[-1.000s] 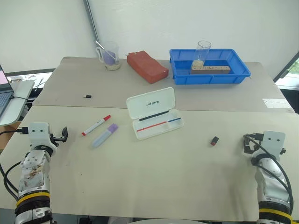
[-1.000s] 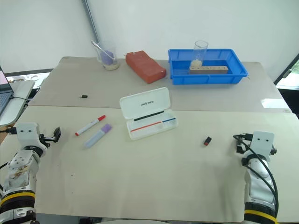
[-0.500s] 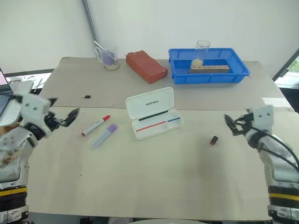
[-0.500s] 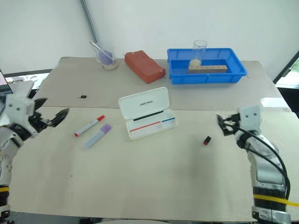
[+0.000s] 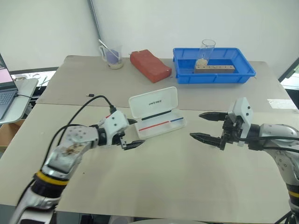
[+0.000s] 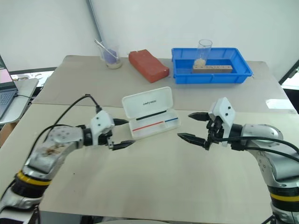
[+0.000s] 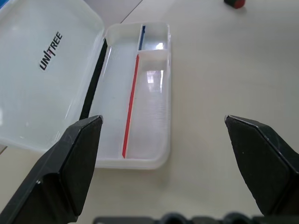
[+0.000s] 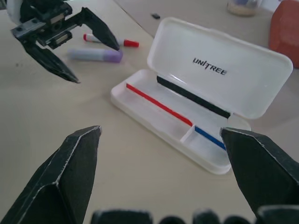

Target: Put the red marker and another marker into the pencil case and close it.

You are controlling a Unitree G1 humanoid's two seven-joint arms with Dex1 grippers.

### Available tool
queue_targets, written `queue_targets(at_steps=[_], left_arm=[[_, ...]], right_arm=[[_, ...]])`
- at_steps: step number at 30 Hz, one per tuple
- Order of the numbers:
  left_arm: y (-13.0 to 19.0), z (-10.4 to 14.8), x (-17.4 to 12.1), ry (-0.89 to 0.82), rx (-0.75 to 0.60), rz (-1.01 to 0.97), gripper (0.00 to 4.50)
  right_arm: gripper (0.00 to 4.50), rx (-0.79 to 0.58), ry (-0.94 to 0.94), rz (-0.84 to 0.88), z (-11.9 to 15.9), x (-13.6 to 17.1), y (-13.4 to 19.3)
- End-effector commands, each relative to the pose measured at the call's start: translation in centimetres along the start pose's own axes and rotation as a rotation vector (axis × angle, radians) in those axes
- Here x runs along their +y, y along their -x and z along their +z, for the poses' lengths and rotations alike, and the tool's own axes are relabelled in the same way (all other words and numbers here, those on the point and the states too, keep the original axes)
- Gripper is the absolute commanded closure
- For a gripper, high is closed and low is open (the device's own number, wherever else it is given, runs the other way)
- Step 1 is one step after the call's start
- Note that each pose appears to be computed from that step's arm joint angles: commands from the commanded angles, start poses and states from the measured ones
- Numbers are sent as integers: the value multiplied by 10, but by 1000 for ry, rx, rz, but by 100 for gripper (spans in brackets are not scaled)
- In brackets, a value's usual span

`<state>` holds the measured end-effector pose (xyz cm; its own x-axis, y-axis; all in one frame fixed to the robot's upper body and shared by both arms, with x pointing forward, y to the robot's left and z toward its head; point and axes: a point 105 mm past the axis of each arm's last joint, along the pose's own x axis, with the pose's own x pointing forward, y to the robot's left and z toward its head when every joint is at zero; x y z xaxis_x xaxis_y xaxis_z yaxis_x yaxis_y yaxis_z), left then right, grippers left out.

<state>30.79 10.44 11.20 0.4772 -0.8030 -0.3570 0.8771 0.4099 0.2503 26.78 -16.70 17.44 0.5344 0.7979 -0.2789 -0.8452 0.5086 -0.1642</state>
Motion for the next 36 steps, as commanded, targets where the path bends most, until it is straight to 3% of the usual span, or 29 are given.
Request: queue_targets(at_steps=[1,19,22,29,36], left_arm=[[-7,4,1,-62,1,-17,4],[-40,-18,-14,-106,90,-91,4],[-41,-22,-11,-134,111,-90,90],[-40,-25,-3,-130,135,-64,430],[-32,-24,0,-147,123,-68,445]], right_arm=[[0,-16,36,-38,15,5,7],[0,-28,10,-125,14,13,13],[0,-29,9,-128,13,13,13],[0,-40,9,-132,14,11,11],[0,-35,13,-121,14,10,11]])
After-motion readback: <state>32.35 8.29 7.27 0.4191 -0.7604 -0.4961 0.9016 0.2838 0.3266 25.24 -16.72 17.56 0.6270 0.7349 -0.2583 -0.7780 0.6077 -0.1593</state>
